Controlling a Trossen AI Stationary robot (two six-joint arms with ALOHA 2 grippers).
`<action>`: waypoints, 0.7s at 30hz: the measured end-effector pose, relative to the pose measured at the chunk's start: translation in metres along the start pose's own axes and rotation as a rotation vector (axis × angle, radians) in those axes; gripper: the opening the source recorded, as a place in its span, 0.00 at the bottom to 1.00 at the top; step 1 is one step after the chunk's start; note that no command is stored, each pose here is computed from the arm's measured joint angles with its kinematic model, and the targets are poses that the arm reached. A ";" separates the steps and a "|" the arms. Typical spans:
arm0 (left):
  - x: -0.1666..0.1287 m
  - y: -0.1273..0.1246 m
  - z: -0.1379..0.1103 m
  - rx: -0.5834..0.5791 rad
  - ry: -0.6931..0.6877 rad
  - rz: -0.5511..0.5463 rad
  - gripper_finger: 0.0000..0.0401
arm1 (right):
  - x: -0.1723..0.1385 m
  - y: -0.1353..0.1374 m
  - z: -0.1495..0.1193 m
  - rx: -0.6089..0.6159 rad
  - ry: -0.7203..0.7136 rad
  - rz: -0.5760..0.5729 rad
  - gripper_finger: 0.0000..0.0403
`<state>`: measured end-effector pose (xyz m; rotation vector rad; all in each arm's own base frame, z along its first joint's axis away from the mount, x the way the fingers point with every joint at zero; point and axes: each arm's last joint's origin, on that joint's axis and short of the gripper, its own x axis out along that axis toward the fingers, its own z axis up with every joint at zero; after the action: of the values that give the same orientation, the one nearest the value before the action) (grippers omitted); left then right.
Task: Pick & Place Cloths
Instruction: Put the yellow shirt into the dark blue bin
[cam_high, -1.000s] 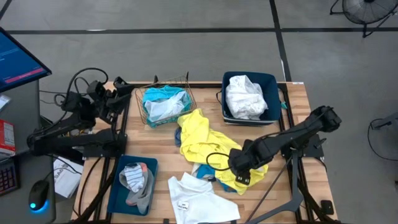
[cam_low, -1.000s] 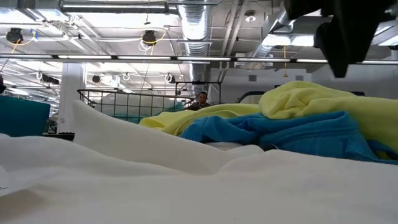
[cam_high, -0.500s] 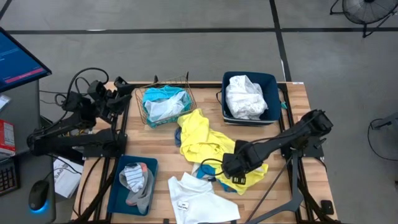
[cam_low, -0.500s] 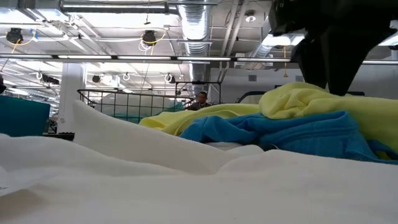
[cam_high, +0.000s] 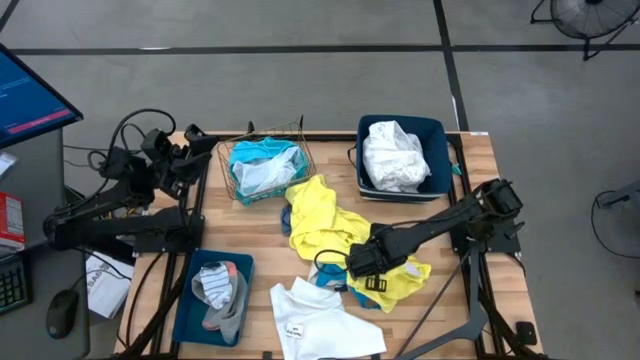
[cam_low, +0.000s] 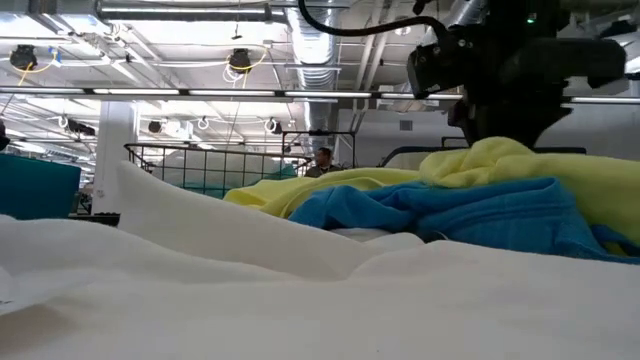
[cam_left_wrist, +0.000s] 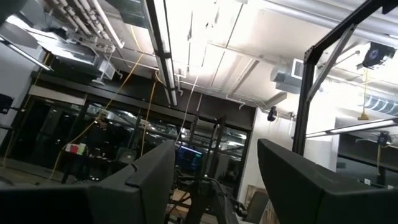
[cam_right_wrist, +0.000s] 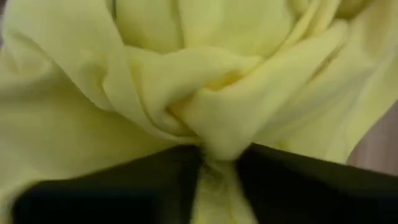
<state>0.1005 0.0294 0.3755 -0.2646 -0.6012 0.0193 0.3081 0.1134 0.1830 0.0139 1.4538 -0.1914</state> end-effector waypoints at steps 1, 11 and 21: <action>0.000 0.000 0.000 0.000 0.001 0.000 0.53 | -0.001 -0.002 0.001 0.006 0.003 0.008 0.09; 0.000 0.000 0.000 0.000 0.003 -0.006 0.53 | -0.077 -0.026 0.014 0.121 -0.258 0.009 0.02; 0.000 0.000 0.000 0.000 0.003 -0.005 0.53 | -0.206 -0.113 -0.017 0.516 -0.775 -0.221 0.01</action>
<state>0.1006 0.0293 0.3754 -0.2629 -0.5985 0.0137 0.2541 0.0298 0.3960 0.1802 0.6032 -0.6705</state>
